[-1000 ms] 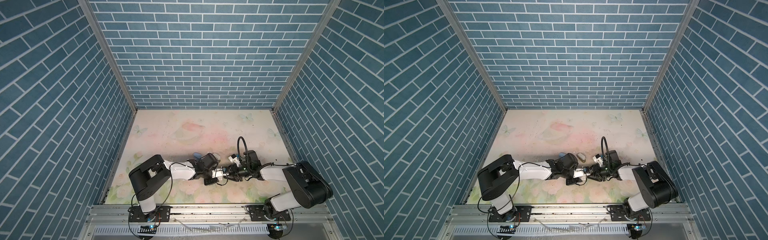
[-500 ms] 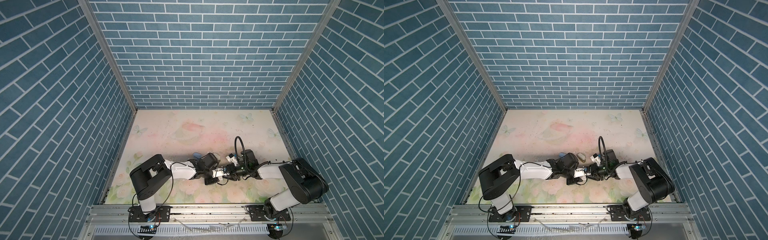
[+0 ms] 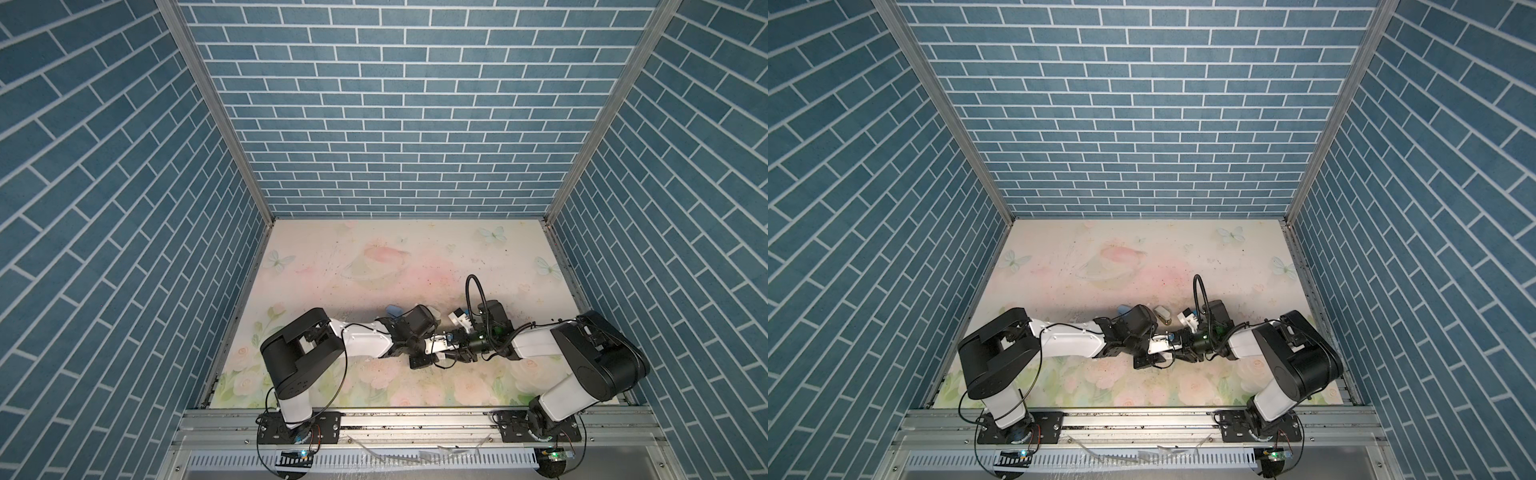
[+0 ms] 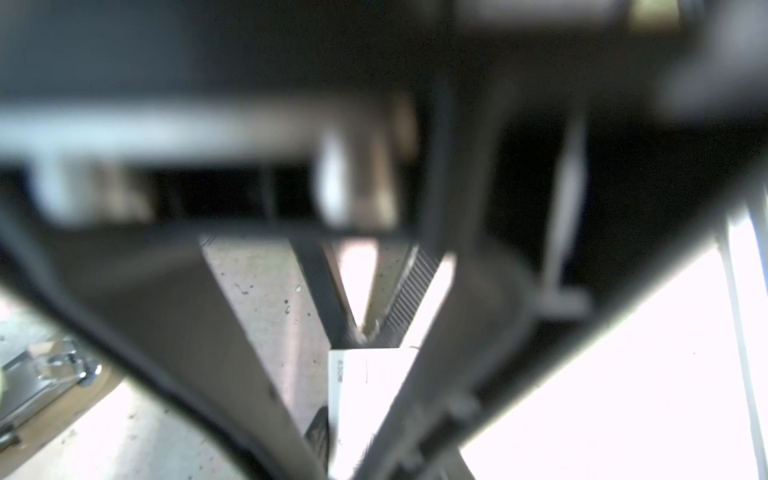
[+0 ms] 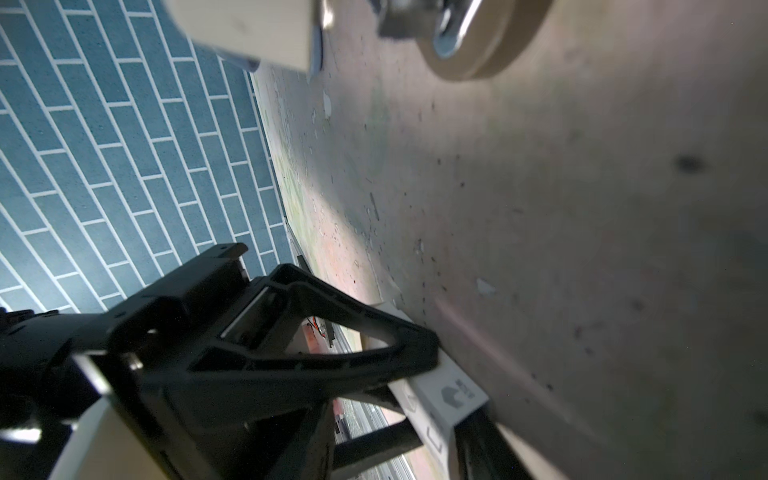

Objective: Load the staples into the stapler

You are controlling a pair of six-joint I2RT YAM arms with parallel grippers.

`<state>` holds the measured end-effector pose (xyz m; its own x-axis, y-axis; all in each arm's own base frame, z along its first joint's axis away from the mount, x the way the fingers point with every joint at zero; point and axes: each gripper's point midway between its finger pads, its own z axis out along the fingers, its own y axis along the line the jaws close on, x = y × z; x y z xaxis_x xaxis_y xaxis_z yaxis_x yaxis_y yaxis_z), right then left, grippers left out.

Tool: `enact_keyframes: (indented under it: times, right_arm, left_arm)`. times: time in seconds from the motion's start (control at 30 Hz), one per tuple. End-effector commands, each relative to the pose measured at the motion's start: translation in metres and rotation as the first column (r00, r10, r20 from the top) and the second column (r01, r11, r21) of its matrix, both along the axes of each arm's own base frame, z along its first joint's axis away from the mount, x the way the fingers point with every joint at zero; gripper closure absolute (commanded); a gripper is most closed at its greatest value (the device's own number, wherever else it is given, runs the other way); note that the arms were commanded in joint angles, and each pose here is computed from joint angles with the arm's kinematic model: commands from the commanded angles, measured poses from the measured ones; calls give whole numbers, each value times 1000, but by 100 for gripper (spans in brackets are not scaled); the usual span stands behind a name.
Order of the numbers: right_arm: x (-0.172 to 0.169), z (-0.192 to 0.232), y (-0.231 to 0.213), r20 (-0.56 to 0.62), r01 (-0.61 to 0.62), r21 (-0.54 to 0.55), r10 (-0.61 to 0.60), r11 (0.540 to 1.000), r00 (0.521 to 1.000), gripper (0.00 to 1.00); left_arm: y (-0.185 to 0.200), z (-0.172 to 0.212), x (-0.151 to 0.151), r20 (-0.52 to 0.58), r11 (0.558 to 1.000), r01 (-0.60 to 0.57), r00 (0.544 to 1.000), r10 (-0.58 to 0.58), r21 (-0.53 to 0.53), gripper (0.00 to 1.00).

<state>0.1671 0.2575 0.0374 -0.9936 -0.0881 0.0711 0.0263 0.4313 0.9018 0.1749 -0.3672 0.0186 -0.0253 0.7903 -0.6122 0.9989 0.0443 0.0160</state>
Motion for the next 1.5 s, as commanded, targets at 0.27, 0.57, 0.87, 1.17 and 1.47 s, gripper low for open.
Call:
enact_keyframes:
  times: [0.27, 0.57, 0.87, 1.17, 1.47]
  right_arm:
    - [-2, -6, -2, 0, 13, -40, -13, 999, 1000, 51]
    - [-5, -15, -8, -4, 20, -97, -20, 995, 1000, 49]
    - [-5, -14, -10, 8, 12, -113, -11, 994, 1000, 49]
    - [-5, -15, -11, 10, 15, -119, -14, 993, 1000, 48]
    - [-5, -18, -12, 8, 16, -131, -15, 991, 1000, 46]
  left_arm:
    - [20, -19, -16, -61, 994, 21, 998, -15, 106, 55]
    - [32, 10, -6, 8, 992, 23, 1000, -24, 121, 41]
    - [38, 0, -6, -30, 989, 16, 999, -12, 148, 56]
    - [43, -5, -6, -25, 985, 11, 1000, -7, 175, 71]
    - [53, -6, -9, -24, 976, 29, 999, -25, 217, 75]
